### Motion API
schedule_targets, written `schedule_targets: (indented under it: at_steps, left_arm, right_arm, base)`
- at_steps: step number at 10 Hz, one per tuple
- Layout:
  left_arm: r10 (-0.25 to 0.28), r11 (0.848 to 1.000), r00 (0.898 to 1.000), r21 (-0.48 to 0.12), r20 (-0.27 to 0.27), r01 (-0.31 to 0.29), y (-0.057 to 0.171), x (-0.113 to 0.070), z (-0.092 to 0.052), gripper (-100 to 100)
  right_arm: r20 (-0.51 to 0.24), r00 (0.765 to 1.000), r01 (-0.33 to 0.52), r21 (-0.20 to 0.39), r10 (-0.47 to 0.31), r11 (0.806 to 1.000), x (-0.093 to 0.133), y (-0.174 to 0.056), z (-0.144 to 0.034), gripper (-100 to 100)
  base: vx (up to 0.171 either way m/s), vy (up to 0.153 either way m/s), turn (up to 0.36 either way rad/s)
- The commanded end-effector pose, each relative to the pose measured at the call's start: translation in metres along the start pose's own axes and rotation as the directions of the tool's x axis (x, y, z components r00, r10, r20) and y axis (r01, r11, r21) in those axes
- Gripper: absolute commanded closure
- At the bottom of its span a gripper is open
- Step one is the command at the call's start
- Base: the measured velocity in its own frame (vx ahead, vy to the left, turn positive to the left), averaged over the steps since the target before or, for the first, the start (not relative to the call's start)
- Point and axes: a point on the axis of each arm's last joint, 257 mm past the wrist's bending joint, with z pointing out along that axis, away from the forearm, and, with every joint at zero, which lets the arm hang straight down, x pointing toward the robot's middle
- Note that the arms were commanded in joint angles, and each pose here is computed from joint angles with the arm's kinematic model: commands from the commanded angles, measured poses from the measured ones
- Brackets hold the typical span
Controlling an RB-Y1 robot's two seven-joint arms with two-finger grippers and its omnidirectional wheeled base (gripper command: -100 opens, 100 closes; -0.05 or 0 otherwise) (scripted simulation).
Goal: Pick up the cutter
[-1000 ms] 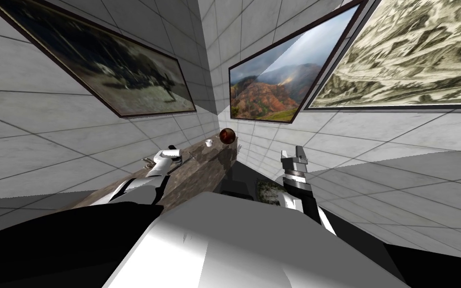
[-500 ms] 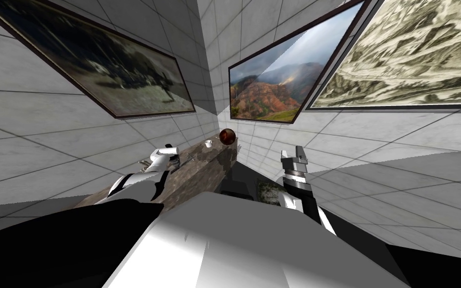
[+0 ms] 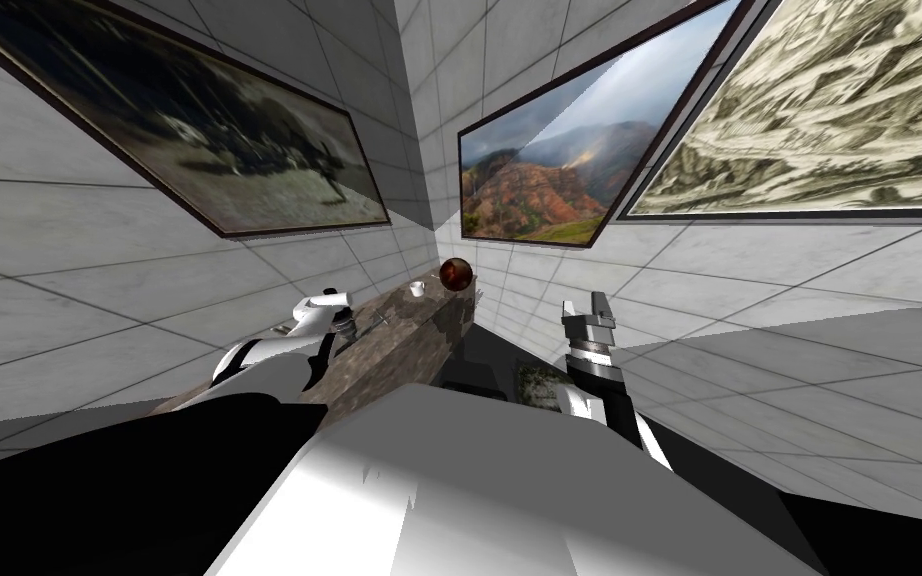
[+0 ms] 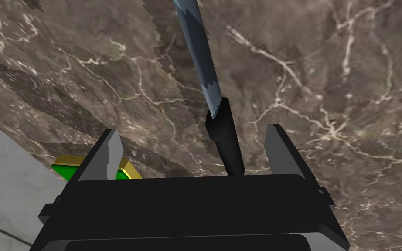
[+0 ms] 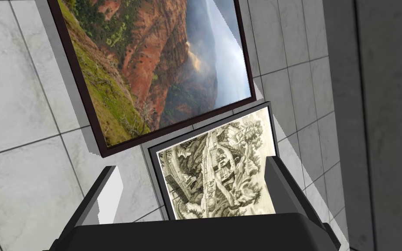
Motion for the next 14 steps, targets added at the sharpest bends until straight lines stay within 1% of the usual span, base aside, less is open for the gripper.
schedule_targets:
  at_steps: [1,2,3,4,5,6,7,8,10,12,13,14]
  left_arm:
    - [-0.017,0.999,1.0,-0.04,0.002,0.017,0.009,-0.002,0.0,-100]
    - [-0.045,0.995,0.999,-0.092,0.001,0.044,0.02,-0.005,-0.002,-100]
    - [-0.045,0.995,0.999,-0.094,0.002,0.044,0.02,-0.005,-0.002,-100]
    - [-0.064,0.989,0.998,-0.131,-0.002,0.063,0.026,-0.005,-0.007,-100]
    - [-0.089,0.979,0.996,-0.185,0.001,0.088,0.039,-0.008,-0.007,-100]
    - [-0.09,0.978,0.996,-0.19,0.003,0.089,0.04,-0.008,-0.006,-100]
    - [-0.107,0.967,0.994,-0.23,0.003,0.105,0.05,-0.009,-0.008,-100]
    - [-0.107,0.967,0.994,-0.23,0.003,0.105,0.05,-0.009,-0.008,-100]
    - [-0.133,0.947,0.991,-0.294,0.005,0.129,0.065,-0.008,-0.012,-100]
    - [-0.149,0.931,0.989,-0.337,0.007,0.142,0.075,-0.007,-0.015,-100]
    - [-0.143,0.937,0.99,-0.32,0.006,0.137,0.07,-0.008,-0.015,-100]
    - [-0.144,0.935,0.99,-0.325,0.007,0.139,0.072,-0.008,-0.015,0]
  right_arm:
    - [0.0,1.0,0.0,0.0,0.0,1.0,0.0,0.0,0.0,0]
    - [0.0,1.0,0.0,0.0,0.0,1.0,0.0,0.0,0.0,0]
    - [0.0,1.0,0.0,0.0,0.0,1.0,0.0,0.0,0.0,0]
    - [0.0,1.0,0.0,0.0,0.0,1.0,0.0,0.0,0.0,0]
    - [0.0,1.0,0.0,0.0,0.0,1.0,0.0,0.0,0.0,0]
    - [0.0,1.0,0.0,0.0,0.0,1.0,0.0,0.0,0.0,0]
    - [0.0,1.0,0.0,0.0,0.0,1.0,0.0,0.0,0.0,0]
    - [0.0,1.0,0.0,0.0,0.0,1.0,0.0,0.0,0.0,0]
    - [0.0,1.0,0.0,0.0,0.0,1.0,0.0,0.0,0.0,0]
    - [0.0,1.0,0.0,0.0,0.0,1.0,0.0,0.0,0.0,0]
    - [0.0,1.0,0.0,0.0,0.0,1.0,0.0,0.0,0.0,0]
    - [0.0,1.0,0.0,0.0,0.0,1.0,0.0,0.0,0.0,0]
  base:
    - [0.033,0.035,-0.007]
    - [0.034,0.04,-0.011]
    - [0.031,0.037,-0.003]
    - [0.041,0.042,-0.005]
    - [0.051,0.053,-0.011]
    - [0.04,0.044,-0.004]
    - [0.034,0.041,0.0]
    - [0.027,0.033,-0.005]
    - [0.033,0.044,0.0]
    - [0.044,0.058,-0.002]
    - [0.018,0.024,-0.002]
    - [0.0,0.0,0.0]
